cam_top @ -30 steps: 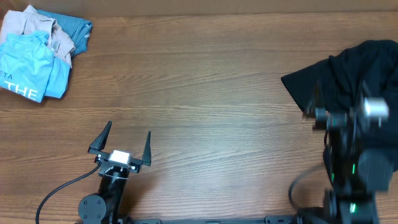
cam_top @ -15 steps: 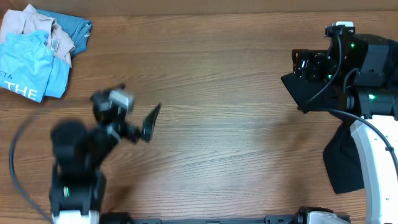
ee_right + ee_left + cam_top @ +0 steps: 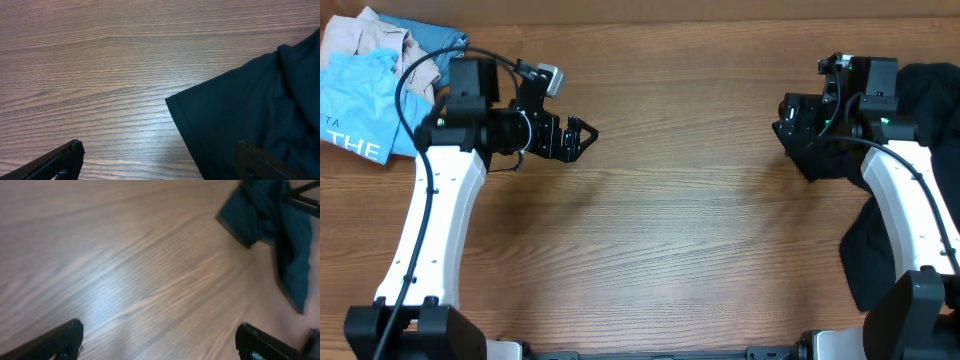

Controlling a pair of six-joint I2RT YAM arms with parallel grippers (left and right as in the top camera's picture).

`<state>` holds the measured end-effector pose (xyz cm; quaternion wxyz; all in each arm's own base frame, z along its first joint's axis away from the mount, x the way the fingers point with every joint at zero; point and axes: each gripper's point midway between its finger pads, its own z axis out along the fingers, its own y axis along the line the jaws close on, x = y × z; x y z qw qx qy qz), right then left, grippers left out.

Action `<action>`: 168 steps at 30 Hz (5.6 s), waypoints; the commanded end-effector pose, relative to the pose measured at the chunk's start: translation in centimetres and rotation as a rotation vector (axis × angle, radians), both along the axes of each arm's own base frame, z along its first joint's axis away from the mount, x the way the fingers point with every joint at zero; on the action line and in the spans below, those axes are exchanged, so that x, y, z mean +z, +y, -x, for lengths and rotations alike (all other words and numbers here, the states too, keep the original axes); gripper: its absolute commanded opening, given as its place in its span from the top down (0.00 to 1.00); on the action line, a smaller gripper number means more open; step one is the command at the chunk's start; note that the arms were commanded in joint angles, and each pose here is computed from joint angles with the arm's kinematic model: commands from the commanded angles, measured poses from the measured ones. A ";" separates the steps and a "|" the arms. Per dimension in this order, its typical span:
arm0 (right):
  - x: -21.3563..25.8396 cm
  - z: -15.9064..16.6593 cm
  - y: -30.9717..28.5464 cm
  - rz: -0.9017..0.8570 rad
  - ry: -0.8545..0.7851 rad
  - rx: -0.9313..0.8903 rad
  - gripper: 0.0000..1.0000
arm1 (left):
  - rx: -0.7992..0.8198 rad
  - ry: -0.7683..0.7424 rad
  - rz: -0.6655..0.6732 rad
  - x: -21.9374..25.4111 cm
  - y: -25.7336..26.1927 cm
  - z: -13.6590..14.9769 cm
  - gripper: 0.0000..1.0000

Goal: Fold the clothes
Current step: 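Reach the right gripper to the black t-shirt and grasp its edge, then drag the shirt left toward the left gripper and grasp another corner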

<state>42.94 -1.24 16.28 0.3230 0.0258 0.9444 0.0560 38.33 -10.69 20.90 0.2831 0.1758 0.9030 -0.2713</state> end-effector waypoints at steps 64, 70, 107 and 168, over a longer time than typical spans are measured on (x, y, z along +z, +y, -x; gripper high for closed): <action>3.7 -1.8 1.2 -0.364 0.032 -0.119 0.96 | 0.095 -0.003 -0.364 -2.4 -0.2 -3.9 0.00; 9.8 -2.1 10.4 -0.562 -0.092 0.131 0.96 | 0.095 -0.003 -0.363 -2.4 -0.2 -4.0 0.00; 5.8 3.5 29.0 -0.802 0.228 0.494 0.92 | -0.399 -0.206 -0.147 -5.7 -7.4 -6.1 0.00; -18.3 23.7 7.7 -0.424 0.828 -1.269 0.30 | -0.281 -0.176 -0.124 -5.4 -7.2 -7.4 0.96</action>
